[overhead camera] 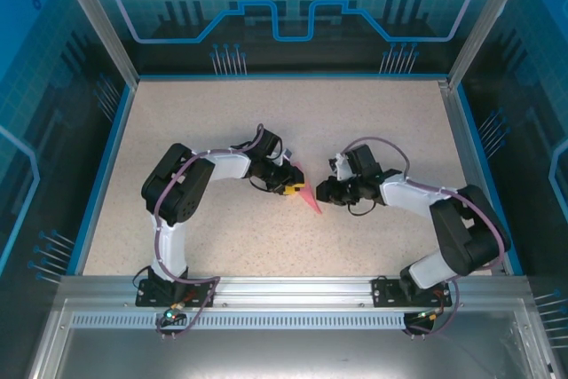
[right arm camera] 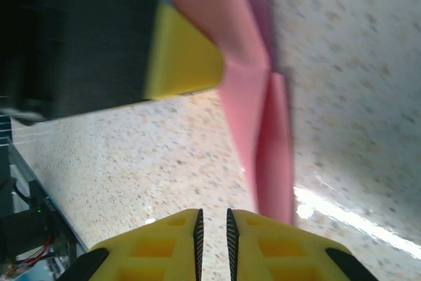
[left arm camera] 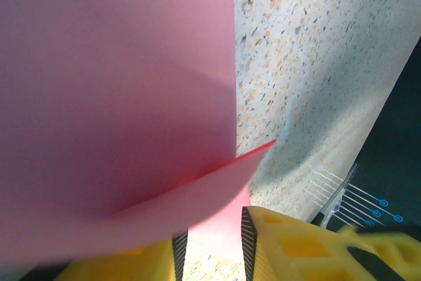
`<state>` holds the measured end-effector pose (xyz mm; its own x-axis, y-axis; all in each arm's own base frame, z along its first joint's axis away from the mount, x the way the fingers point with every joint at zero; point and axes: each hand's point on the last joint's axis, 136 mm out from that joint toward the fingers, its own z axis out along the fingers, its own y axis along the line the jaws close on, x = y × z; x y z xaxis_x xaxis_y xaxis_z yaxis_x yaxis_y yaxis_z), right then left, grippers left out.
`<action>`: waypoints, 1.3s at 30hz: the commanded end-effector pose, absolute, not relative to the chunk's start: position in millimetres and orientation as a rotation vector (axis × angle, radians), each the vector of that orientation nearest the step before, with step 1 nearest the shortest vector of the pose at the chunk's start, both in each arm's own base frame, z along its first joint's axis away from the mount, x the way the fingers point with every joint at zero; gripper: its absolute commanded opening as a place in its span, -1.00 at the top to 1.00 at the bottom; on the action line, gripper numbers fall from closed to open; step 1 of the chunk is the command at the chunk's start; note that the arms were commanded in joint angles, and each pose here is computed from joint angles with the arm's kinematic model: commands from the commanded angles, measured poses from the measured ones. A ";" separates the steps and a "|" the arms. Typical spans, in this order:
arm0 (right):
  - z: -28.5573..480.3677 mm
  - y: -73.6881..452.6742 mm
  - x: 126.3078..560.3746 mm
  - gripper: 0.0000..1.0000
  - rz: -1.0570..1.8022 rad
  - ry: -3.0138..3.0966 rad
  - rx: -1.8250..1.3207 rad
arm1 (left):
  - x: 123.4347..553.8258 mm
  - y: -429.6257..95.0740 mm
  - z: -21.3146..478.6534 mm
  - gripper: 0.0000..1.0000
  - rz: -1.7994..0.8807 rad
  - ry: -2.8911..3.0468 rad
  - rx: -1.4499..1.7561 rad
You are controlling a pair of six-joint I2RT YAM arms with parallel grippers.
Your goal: Fold a paper plane with a square sheet of paper (pick it up from the middle)
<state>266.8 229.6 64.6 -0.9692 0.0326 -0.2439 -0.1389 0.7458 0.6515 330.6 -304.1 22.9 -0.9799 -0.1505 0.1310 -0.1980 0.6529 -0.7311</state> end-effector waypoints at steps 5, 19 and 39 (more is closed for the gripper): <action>46.0 245.6 261.1 0.70 0.849 2.824 -0.201 | 320.9 -286.5 -11.1 0.40 1.044 -2.836 0.368; 25.7 253.3 269.7 0.78 0.715 2.918 -0.227 | 321.8 -284.6 -11.1 0.41 1.014 -2.842 0.382; 2.7 236.7 253.8 0.78 0.637 3.032 -0.204 | 320.3 -277.3 -18.9 0.41 0.929 -2.866 0.395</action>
